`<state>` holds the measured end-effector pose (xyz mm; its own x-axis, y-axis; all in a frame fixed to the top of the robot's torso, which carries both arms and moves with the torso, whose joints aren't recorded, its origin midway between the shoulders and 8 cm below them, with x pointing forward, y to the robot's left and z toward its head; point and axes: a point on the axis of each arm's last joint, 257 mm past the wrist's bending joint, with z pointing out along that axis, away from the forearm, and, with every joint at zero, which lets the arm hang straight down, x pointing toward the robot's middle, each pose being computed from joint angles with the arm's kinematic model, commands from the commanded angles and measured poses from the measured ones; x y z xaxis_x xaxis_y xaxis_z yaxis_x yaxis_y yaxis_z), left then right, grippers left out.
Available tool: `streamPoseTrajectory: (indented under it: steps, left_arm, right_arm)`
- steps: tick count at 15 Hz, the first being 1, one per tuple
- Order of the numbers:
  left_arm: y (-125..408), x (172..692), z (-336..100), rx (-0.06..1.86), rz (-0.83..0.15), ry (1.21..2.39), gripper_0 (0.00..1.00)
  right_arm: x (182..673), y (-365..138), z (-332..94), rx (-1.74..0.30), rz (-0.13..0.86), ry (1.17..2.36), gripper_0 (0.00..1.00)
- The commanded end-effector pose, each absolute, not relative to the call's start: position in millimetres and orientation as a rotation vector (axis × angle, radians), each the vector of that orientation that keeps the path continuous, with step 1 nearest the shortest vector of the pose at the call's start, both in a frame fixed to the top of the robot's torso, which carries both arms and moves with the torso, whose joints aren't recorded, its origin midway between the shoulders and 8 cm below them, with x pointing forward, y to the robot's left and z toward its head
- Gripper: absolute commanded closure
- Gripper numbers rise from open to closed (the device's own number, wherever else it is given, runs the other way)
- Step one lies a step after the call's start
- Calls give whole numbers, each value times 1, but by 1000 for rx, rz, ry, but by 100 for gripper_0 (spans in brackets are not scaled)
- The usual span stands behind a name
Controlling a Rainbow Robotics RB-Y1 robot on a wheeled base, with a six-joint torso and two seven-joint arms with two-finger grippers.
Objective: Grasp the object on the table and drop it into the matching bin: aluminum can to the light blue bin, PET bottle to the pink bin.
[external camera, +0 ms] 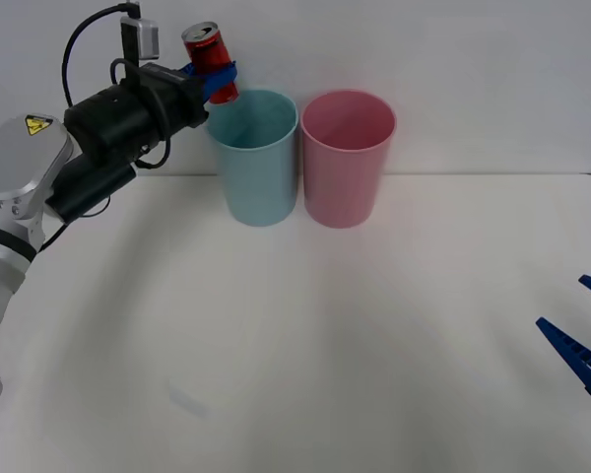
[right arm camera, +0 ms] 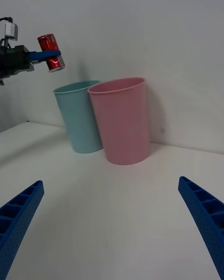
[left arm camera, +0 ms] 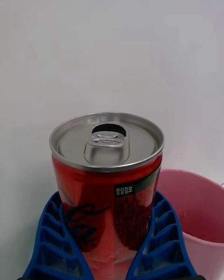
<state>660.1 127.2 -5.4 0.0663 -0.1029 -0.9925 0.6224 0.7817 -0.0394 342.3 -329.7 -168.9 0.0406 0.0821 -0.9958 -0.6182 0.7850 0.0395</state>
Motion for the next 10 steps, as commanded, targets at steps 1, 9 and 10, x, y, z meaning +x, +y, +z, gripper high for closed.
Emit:
streamPoseTrajectory:
  steps: [1, 9, 10]
  left_arm:
    - [116, 679, -5, 462, -571, 1442, 97]
    - [94, 688, -7, 472, -564, 1454, 88]
    - [94, 688, -7, 473, -562, 1454, 61]
  right_arm:
    - [342, -330, -169, -465, 567, 1441, 0]
    - [342, -330, -169, -465, 567, 1441, 0]
    - [342, -330, -169, -465, 567, 1441, 0]
